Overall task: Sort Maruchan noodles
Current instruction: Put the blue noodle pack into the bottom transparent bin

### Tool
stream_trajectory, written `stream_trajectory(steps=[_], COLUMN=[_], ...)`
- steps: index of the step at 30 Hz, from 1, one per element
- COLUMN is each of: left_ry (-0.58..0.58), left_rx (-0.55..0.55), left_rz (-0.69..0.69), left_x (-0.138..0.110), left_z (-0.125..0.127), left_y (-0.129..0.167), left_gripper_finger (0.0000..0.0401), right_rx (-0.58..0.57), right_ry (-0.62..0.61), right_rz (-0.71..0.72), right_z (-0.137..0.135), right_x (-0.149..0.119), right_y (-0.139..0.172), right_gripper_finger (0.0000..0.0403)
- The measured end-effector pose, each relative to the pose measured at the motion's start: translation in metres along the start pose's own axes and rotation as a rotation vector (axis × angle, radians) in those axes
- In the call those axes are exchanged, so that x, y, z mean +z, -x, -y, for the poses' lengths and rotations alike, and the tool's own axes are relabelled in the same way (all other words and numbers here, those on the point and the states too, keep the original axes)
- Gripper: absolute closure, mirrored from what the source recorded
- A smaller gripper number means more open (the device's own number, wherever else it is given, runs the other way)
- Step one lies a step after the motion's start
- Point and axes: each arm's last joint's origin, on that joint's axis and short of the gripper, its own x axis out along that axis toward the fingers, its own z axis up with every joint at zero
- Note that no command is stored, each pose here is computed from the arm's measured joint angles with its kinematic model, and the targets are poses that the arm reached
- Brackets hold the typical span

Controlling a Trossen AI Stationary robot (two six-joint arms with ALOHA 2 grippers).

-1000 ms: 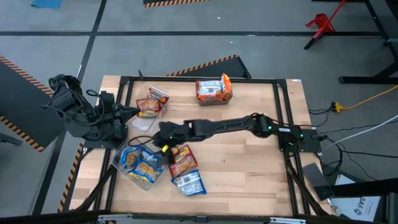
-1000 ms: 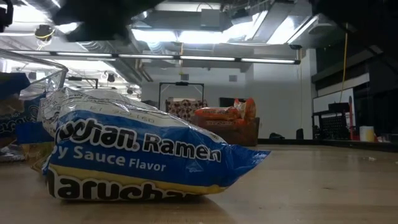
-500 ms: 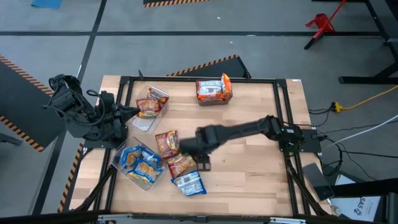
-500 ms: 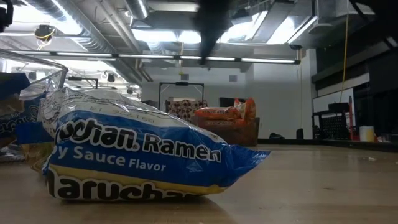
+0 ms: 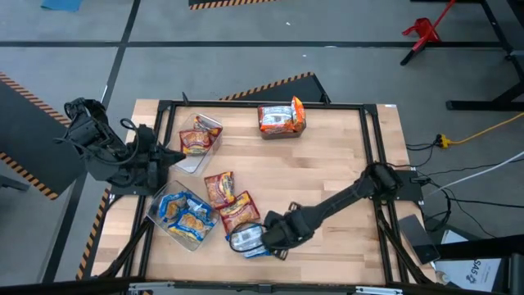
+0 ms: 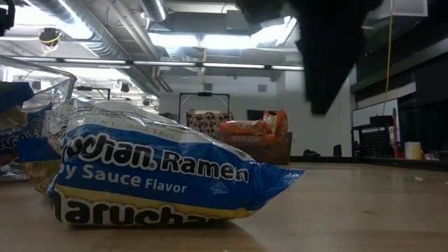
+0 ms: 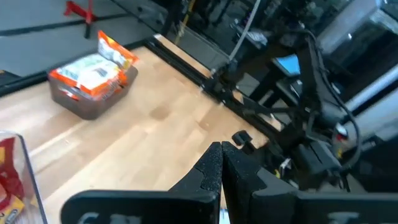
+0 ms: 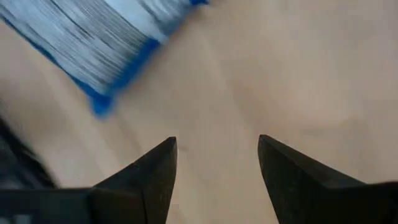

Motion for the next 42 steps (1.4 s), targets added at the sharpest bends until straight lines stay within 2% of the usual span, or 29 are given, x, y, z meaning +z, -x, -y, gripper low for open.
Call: stream_trajectory(steps=[3,7,15,18,29,37,40,42], left_ry=[-0.014,-0.016,-0.069,-0.071,-0.120,-0.135,-0.140,-0.153], left_rx=[-0.034,-0.057,-0.067,-0.066,-0.037,-0.033,-0.026,-0.024], left_rz=[-0.052,-0.092,-0.102,-0.101,-0.051,-0.049,-0.045,-0.041], left_x=[-0.001,-0.002,-0.003,-0.003,-0.001,-0.001,-0.001,-0.001], left_z=[0.001,0.001,0.002,0.002,0.001,0.000,0.000,0.000], left_y=[0.000,0.001,0.001,0.001,0.000,0.000,0.000,0.000], left_gripper_finger=[0.0401,0.0401,0.0401,0.0401,0.0401,0.0401,0.0401,0.0401], right_rx=[0.157,0.299,0.237,0.279,0.394,0.493,0.488,0.490], right_ry=[-0.124,-0.224,-0.381,-0.418,-0.421,-0.471,-0.476,-0.467], right_rz=[0.077,0.130,0.146,0.190,0.323,0.382,0.386,0.391], right_z=[-0.010,-0.016,-0.002,-0.001,-0.007,-0.010,-0.010,-0.010], right_x=[-0.001,0.002,-0.008,-0.008,0.002,0.018,0.018,0.019], right_y=[-0.017,-0.032,-0.062,-0.067,-0.071,-0.092,-0.093,-0.093], right_gripper_finger=[0.0187,0.0154,0.0065,0.0049,0.0045,0.0045,0.0059,0.0083])
